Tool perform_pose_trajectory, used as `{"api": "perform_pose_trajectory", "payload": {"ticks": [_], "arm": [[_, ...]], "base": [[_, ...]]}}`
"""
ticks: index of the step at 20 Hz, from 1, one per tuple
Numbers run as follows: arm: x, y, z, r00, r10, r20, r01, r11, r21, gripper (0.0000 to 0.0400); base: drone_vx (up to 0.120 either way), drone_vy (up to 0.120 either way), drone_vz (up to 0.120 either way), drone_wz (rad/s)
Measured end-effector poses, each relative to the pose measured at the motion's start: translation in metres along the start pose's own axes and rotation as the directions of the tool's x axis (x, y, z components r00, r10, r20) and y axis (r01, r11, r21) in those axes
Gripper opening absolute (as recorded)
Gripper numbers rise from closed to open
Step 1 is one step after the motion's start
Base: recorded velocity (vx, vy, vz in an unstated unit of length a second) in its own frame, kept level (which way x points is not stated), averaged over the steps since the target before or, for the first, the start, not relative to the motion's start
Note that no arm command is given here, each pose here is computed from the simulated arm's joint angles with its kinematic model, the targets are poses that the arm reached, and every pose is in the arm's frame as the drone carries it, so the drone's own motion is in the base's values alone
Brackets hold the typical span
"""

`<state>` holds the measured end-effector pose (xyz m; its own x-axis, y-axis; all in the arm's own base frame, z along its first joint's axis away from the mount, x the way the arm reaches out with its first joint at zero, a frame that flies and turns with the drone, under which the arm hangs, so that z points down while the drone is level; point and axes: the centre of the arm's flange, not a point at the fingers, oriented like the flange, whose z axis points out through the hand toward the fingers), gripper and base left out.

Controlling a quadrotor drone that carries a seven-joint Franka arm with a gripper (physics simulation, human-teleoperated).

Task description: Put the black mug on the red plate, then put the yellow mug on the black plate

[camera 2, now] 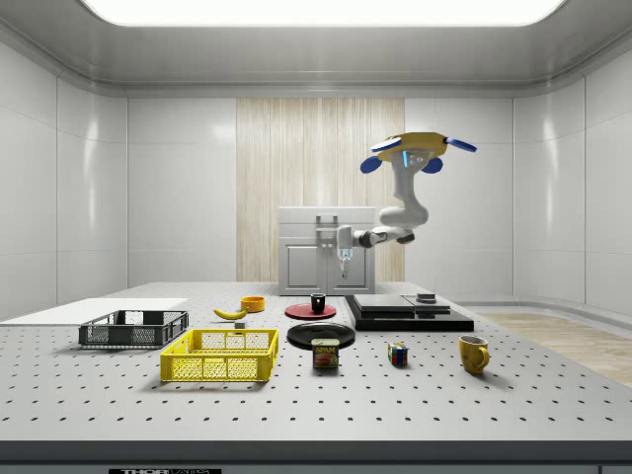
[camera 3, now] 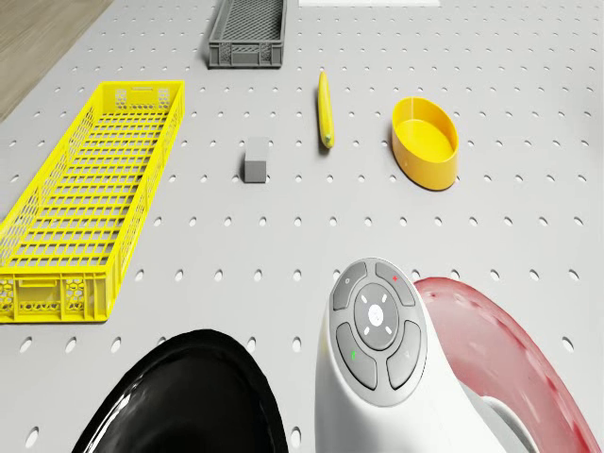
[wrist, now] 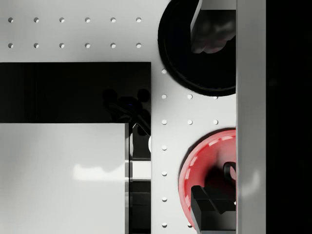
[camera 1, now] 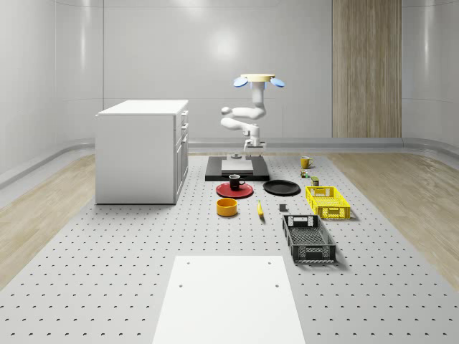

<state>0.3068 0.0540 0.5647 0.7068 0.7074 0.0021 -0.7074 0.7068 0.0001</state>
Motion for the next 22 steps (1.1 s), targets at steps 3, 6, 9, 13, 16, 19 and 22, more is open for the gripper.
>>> {"api": "perform_pose_trajectory", "payload": {"ticks": [3, 6, 9, 13, 16, 19, 22], "arm": [[0.0, 0.0, 0.0, 1.0, 0.0, 0.0, 0.0, 1.0, 0.0, 0.04], [0.0, 0.0, 0.0, 1.0, 0.0, 0.0, 0.0, 1.0, 0.0, 0.04], [0.0, 0.0, 0.0, 1.0, 0.0, 0.0, 0.0, 1.0, 0.0, 0.04], [0.0, 0.0, 0.0, 1.0, 0.0, 0.0, 0.0, 1.0, 0.0, 0.04], [0.0, 0.0, 0.0, 1.0, 0.0, 0.0, 0.0, 1.0, 0.0, 0.04], [0.0, 0.0, 0.0, 1.0, 0.0, 0.0, 0.0, 1.0, 0.0, 0.04], [0.0, 0.0, 0.0, 1.0, 0.0, 0.0, 0.0, 1.0, 0.0, 0.04]], "base": [[-0.12, 0.12, 0.0, 0.0], [-0.12, 0.12, 0.0, 0.0], [-0.12, 0.12, 0.0, 0.0], [-0.12, 0.12, 0.0, 0.0], [-0.12, 0.12, 0.0, 0.0], [-0.12, 0.12, 0.0, 0.0], [-0.12, 0.12, 0.0, 0.0]]}}
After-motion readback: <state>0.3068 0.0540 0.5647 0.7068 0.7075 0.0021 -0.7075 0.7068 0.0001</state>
